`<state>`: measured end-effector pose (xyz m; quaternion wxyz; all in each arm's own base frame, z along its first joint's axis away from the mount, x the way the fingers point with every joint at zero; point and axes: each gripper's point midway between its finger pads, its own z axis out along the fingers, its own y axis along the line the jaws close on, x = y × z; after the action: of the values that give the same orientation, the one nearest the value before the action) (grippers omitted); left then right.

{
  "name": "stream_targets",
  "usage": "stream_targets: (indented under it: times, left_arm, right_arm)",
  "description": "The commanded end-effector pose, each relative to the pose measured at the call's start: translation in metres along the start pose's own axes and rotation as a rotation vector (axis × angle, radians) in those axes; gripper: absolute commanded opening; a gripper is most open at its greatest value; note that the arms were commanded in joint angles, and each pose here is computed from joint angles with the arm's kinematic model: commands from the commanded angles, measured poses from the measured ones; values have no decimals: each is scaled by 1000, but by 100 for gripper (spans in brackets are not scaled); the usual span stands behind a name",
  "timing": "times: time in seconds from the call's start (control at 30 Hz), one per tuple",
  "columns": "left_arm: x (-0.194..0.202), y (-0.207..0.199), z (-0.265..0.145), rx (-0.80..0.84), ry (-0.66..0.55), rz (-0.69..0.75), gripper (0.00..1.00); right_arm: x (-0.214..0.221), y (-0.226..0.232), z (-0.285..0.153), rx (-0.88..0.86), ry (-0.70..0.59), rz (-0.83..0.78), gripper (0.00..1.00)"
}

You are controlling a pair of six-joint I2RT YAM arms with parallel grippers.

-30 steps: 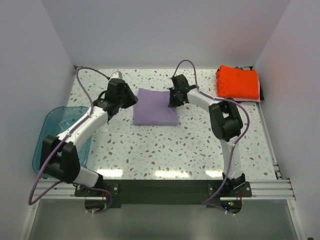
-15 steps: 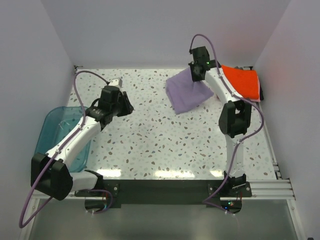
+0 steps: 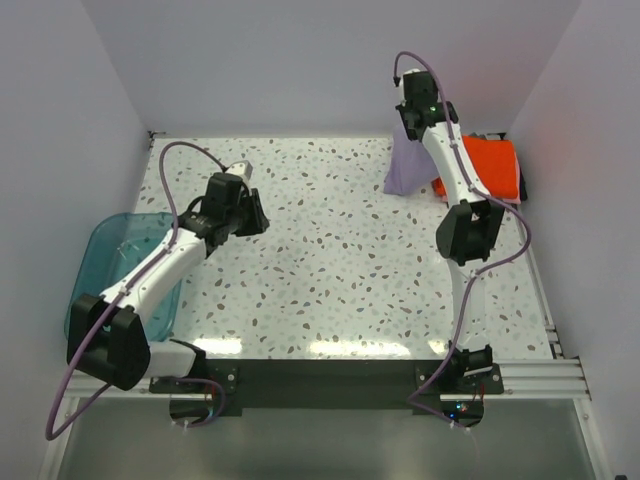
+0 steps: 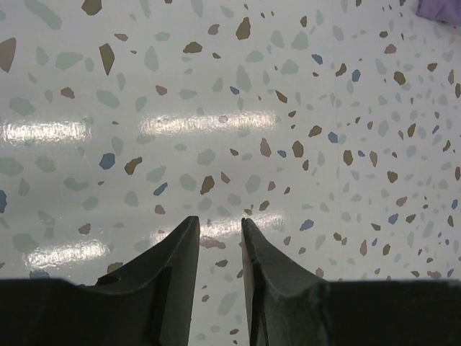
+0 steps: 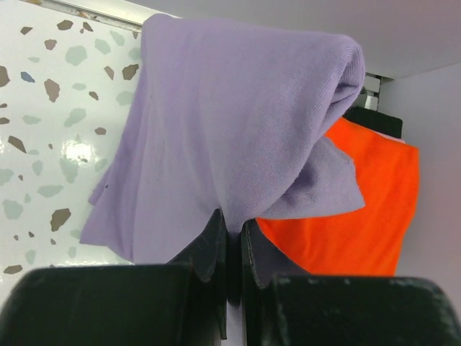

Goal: Fold and stack the t-shirts
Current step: Neatly place the folded tshirt to the corner

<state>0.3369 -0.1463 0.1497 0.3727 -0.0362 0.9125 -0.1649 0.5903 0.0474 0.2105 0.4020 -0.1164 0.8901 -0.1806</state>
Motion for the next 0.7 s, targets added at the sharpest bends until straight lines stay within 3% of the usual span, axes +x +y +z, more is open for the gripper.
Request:
stream_targets:
  times: [0.0, 0.47, 0.67]
  left_arm:
    - [5, 2, 5, 17, 26, 19, 35]
    - [15, 7, 14, 10, 71, 20, 35]
    - [20, 6, 17, 25, 91, 20, 35]
  right_arm:
    - [-30, -40, -20, 91, -92, 3, 0]
    - [-64, -121, -64, 232, -239, 130, 0]
    - [-37, -164, -57, 298, -188, 227, 0]
